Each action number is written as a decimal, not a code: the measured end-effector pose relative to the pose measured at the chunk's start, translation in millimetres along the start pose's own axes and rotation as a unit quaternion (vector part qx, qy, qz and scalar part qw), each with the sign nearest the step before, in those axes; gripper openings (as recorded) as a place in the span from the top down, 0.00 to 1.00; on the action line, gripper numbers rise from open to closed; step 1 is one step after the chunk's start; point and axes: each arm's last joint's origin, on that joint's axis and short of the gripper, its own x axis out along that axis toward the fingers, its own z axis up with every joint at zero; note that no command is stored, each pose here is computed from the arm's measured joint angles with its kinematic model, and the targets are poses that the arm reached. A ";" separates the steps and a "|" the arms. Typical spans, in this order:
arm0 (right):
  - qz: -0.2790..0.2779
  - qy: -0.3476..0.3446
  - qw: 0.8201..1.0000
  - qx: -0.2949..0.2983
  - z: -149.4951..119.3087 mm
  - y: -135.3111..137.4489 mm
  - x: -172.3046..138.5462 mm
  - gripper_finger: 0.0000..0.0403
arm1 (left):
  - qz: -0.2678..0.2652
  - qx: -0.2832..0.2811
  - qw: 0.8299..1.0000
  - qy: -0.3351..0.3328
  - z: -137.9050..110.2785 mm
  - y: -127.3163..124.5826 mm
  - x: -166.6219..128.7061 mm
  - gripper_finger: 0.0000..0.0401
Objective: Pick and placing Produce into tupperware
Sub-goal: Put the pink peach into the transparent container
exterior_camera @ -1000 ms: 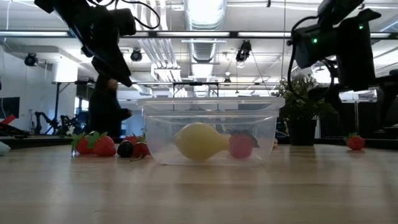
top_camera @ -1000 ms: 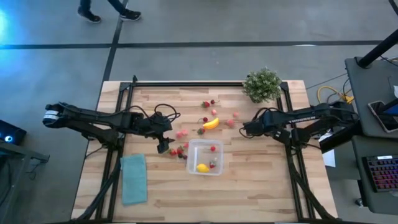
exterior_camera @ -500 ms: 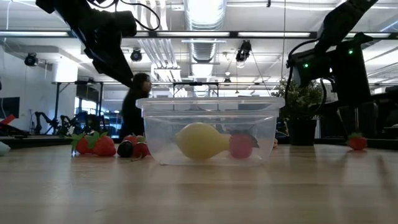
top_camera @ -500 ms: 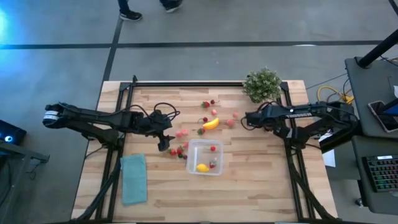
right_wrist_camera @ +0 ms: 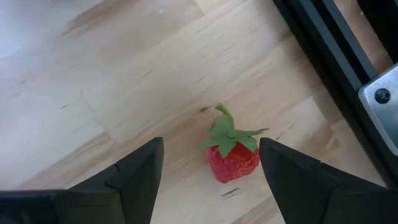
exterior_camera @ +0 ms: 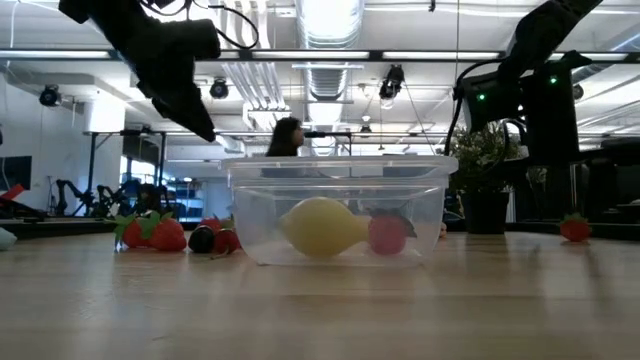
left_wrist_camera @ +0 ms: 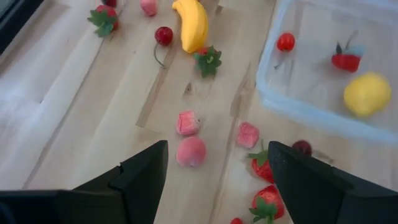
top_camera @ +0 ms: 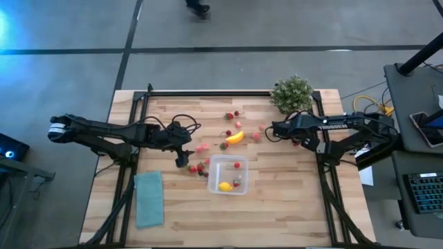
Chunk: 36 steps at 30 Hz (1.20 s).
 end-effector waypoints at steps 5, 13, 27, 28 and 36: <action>0.002 0.001 1.000 -0.014 -0.1 0.4 0.0 0.36 | -0.003 0.103 0.994 0.027 -18.0 0.4 16.1 0.35; 0.012 0.004 1.000 -0.022 -0.7 2.4 0.0 0.36 | -0.008 0.161 0.987 0.017 -39.8 -2.2 52.1 0.35; 0.014 0.005 0.999 -0.040 -0.9 2.7 -0.1 0.36 | 0.021 0.132 0.988 0.077 -44.6 13.4 99.4 0.35; 0.014 0.005 0.999 -0.041 -0.9 2.7 -0.1 0.36 | 0.018 0.128 0.989 0.078 -43.5 14.5 100.3 0.35; 0.014 0.005 0.999 -0.044 -0.9 2.8 -0.1 0.36 | -0.009 0.110 0.991 0.073 -39.5 20.3 104.2 0.37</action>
